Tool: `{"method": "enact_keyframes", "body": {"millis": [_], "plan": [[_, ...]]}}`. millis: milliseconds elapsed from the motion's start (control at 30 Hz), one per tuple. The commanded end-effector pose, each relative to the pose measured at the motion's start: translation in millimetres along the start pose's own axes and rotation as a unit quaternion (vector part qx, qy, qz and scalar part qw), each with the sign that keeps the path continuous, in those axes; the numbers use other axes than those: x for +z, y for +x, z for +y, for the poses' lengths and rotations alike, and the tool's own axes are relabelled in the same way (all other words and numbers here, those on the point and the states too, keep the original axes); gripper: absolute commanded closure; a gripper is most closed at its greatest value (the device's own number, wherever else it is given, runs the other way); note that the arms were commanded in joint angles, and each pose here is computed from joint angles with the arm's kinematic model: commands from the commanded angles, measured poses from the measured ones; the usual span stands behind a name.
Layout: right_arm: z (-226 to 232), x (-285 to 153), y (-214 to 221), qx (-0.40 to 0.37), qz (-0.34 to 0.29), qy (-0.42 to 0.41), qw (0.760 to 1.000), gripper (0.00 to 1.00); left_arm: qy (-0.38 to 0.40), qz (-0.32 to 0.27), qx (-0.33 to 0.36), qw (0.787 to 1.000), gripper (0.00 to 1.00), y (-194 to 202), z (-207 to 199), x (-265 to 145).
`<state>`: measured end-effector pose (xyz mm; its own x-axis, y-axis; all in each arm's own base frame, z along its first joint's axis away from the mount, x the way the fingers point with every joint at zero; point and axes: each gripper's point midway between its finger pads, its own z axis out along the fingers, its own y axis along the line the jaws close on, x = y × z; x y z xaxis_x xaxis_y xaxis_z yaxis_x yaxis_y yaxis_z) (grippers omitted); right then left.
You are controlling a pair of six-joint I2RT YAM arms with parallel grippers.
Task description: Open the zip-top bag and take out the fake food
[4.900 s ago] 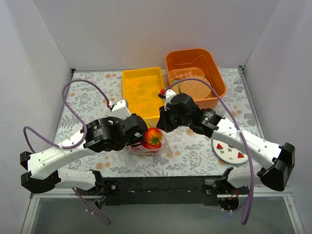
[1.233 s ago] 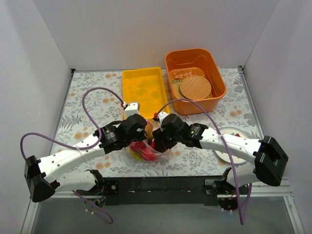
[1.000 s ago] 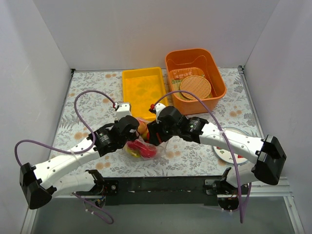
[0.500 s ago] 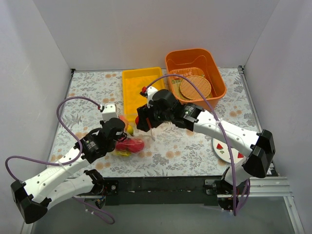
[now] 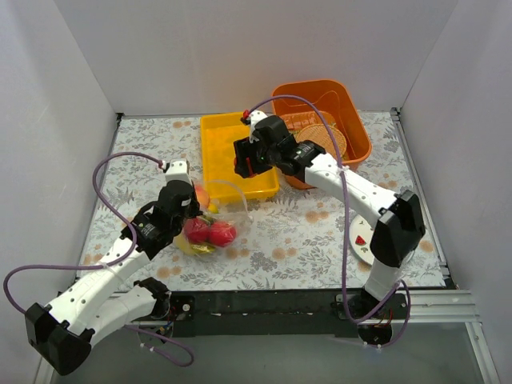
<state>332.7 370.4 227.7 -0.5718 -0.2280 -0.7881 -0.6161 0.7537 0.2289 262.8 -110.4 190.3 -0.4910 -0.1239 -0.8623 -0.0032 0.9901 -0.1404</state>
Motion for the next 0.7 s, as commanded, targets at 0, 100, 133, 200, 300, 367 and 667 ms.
{"method": "enact_keyframes", "body": {"millis": [0, 100, 133, 200, 300, 367, 667], "plan": [[-42.1, 36.5, -10.7, -0.008, -0.018, 0.063, 0.998, 0.76, 0.105, -0.019, 0.018, 0.994, 1.00, -25.3, -33.0, -7.6], [-60.9, 63.0, -4.4, 0.000, -0.009, 0.081, 0.997, 0.75, 0.143, -0.009, 0.023, 0.989, 1.00, -25.4, -46.3, -13.8], [-64.5, 68.4, -3.6, 0.000, -0.006, 0.086, 0.996, 0.72, 0.148, 0.001, 0.027, 0.989, 1.00, -21.6, -47.4, -14.6], [-71.9, 81.7, -3.4, -0.002, -0.001, 0.098, 0.995, 0.61, 0.150, 0.012, 0.027, 0.988, 1.00, -19.7, -48.5, -16.1], [-74.7, 92.2, -6.0, -0.010, 0.009, 0.105, 0.994, 0.43, 0.158, 0.036, 0.018, 0.987, 1.00, -11.2, -51.5, -18.7], [-76.1, 95.2, -4.3, -0.012, 0.017, 0.108, 0.994, 0.31, 0.167, 0.051, 0.003, 0.985, 1.00, -4.9, -55.9, -19.1], [-68.2, 73.2, -14.3, -0.014, 0.015, 0.093, 0.995, 0.10, 0.154, 0.075, -0.048, 0.984, 0.93, 4.9, -57.9, -14.8]]}}
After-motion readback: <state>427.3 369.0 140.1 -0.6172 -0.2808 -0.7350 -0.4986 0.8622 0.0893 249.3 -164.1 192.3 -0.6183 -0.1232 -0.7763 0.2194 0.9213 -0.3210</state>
